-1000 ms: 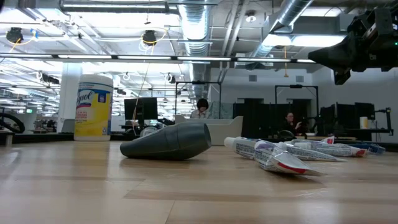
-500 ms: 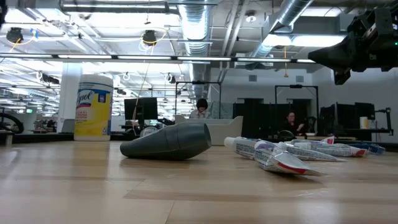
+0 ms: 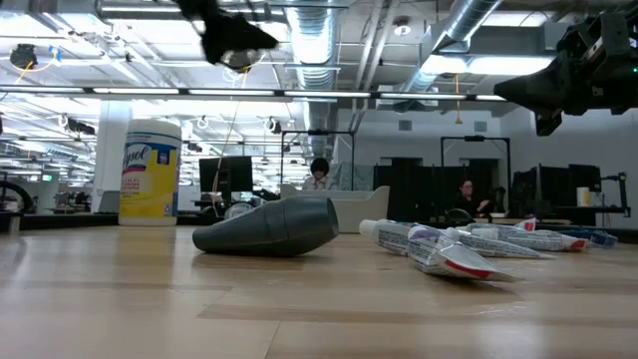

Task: Pick & Place Travel size toiletries
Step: Put the black deodorant into the black bin

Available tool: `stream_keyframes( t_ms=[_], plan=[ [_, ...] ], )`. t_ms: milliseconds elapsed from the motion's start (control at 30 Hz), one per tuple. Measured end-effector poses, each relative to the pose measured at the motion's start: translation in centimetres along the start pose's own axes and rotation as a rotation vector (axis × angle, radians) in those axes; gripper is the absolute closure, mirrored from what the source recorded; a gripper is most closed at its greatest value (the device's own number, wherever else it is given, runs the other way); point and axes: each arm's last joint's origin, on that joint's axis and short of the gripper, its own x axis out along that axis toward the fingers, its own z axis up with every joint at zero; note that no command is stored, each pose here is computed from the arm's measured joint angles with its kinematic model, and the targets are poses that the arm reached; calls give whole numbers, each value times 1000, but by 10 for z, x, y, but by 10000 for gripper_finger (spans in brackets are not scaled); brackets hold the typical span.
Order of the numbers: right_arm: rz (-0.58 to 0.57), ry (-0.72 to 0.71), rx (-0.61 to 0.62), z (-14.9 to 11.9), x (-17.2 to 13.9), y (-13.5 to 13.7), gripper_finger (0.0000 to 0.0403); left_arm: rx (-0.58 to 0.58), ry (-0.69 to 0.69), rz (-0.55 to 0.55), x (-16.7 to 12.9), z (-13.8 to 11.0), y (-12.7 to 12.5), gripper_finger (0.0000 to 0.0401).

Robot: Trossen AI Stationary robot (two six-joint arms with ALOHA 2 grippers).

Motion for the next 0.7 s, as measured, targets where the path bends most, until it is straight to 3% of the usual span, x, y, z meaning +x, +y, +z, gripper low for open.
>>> stream_keyframes(
  t_ms=[100,367,700],
  plan=[
    [0,0,0,0,0,0,403,77,76,14,31,-6,-5,99],
    [0,0,0,0,0,0,403,141,280,-2,98,-46,-25,100],
    [0,1,0,0,0,0,403,198,382,26,126,-83,-37,100]
  ],
)
